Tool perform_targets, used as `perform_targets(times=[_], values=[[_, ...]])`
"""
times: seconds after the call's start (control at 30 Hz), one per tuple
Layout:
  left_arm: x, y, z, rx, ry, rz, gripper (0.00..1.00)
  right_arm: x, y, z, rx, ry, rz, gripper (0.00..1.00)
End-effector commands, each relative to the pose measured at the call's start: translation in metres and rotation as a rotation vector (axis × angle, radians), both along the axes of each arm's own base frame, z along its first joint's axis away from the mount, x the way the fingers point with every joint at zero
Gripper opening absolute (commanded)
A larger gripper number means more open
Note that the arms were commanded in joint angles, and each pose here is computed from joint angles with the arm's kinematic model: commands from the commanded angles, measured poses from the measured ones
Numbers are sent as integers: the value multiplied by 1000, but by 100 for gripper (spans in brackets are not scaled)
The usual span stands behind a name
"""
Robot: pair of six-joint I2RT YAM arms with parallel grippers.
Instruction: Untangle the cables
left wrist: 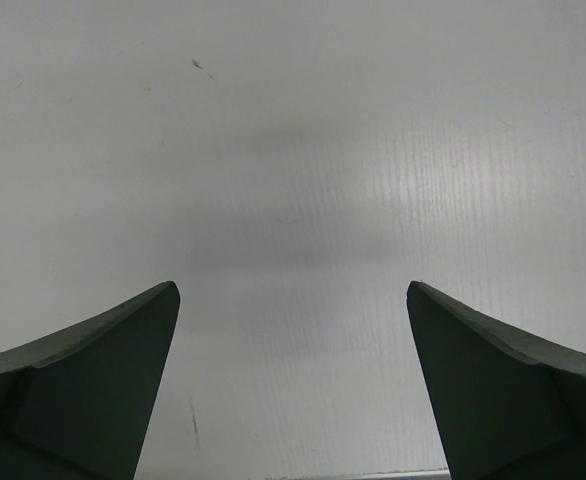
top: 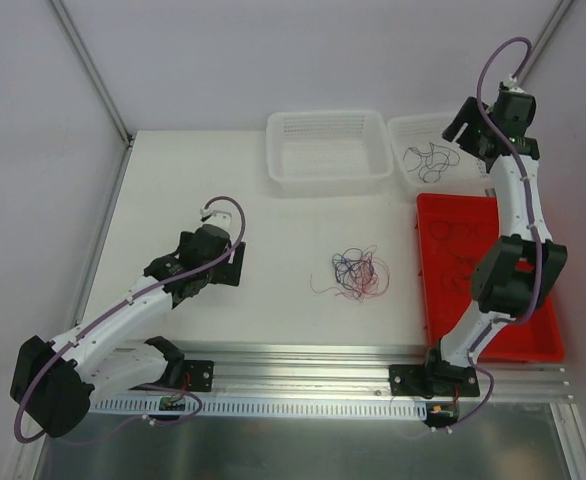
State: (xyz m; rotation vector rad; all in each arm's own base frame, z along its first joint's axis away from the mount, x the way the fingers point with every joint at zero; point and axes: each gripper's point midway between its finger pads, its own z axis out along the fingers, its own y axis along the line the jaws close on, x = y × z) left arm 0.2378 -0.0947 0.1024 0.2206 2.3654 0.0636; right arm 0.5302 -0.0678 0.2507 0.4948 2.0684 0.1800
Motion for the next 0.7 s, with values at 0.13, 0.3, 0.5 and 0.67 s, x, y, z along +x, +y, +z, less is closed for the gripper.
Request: perform_targets(times=[0.13, 0.3, 0.5, 0.67], values=[[4, -33, 26, -147, -26, -86, 99, -106, 105, 28, 119, 36, 165, 79], [-5, -50, 25, -236, 20, -124, 99, -173, 166, -27, 137, 199, 301, 78], [-10, -79, 37, -401, 84, -114, 99, -239, 213, -82, 203, 310, 367, 77], [-13, -97, 38, -478, 157, -103, 99, -267, 220, -134, 211, 387, 319, 76]])
